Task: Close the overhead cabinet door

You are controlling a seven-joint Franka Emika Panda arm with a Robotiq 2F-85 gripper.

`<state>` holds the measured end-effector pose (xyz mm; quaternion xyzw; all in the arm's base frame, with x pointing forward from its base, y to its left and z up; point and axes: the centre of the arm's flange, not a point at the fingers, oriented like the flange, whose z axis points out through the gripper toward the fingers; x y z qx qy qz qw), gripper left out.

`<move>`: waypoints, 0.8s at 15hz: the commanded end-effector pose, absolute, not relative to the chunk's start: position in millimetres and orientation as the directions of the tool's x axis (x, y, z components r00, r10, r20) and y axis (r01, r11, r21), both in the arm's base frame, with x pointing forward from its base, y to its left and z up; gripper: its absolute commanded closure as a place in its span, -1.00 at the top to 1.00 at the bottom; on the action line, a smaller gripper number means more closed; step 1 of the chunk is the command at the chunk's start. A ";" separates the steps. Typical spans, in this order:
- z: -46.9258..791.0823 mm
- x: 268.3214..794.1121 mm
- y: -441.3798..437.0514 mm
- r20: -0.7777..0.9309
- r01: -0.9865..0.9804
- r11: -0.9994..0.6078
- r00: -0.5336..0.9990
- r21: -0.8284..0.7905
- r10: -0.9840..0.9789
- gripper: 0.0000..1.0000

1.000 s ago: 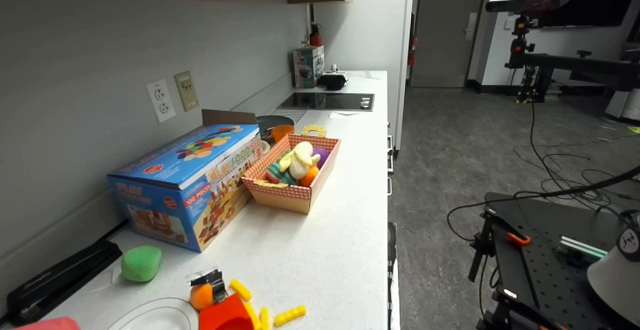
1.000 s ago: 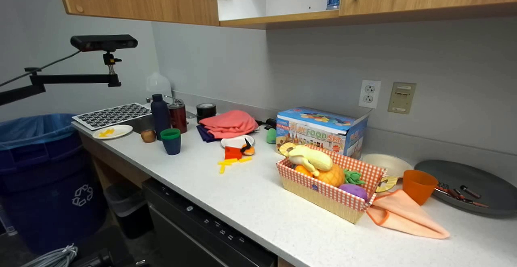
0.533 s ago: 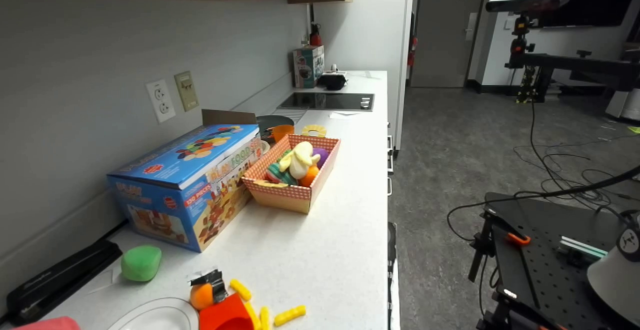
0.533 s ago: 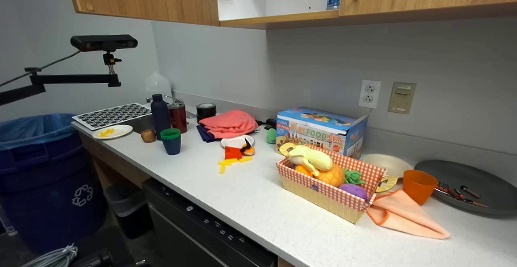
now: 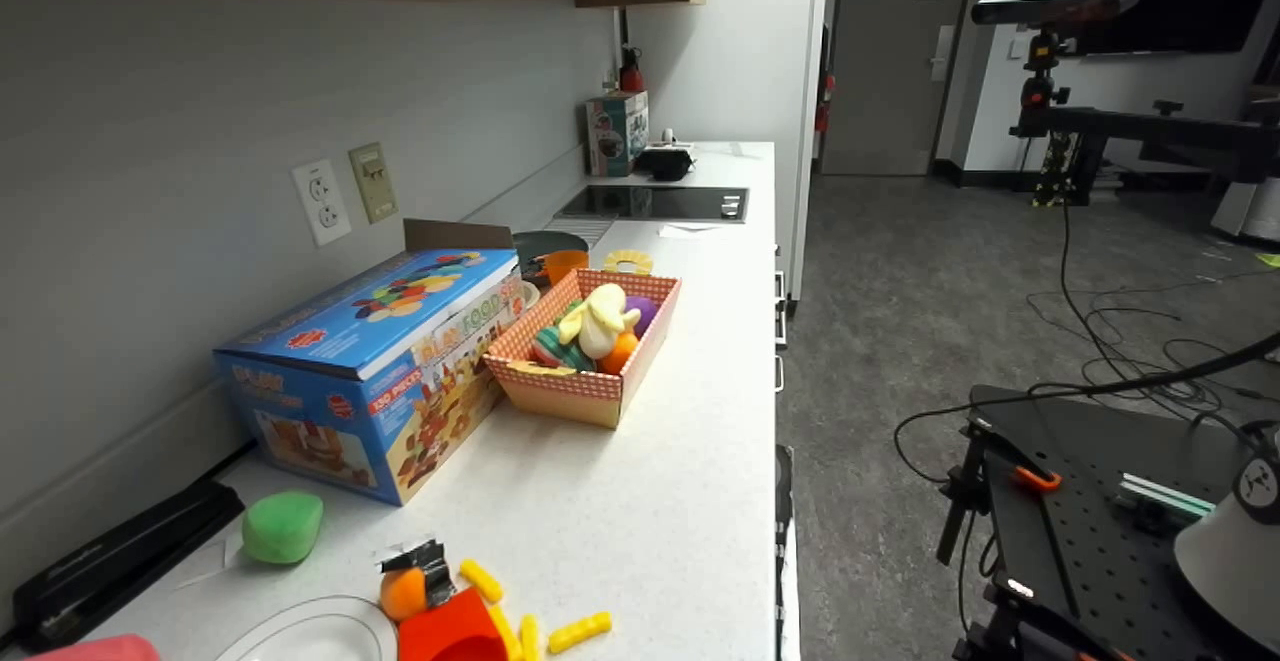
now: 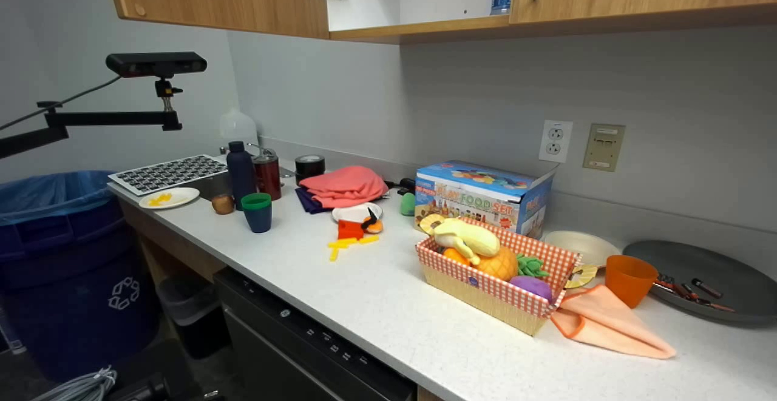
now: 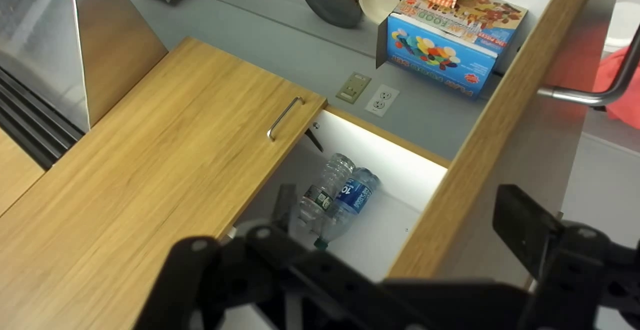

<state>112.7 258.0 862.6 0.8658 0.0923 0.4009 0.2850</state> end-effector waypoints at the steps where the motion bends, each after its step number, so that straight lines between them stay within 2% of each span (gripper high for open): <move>1: 862.9 112.9 258.0 0.641 -0.068 -0.821 0.662 0.567 0.388 1.00; 5: 863.2 111.8 260.5 0.637 -0.063 -0.840 0.683 0.538 0.356 1.00; 8: 819.4 109.2 308.9 0.635 -0.081 -0.835 0.690 0.544 0.348 1.00; 12: 768.9 125.2 313.0 0.627 -0.180 -0.790 0.718 0.586 0.301 1.00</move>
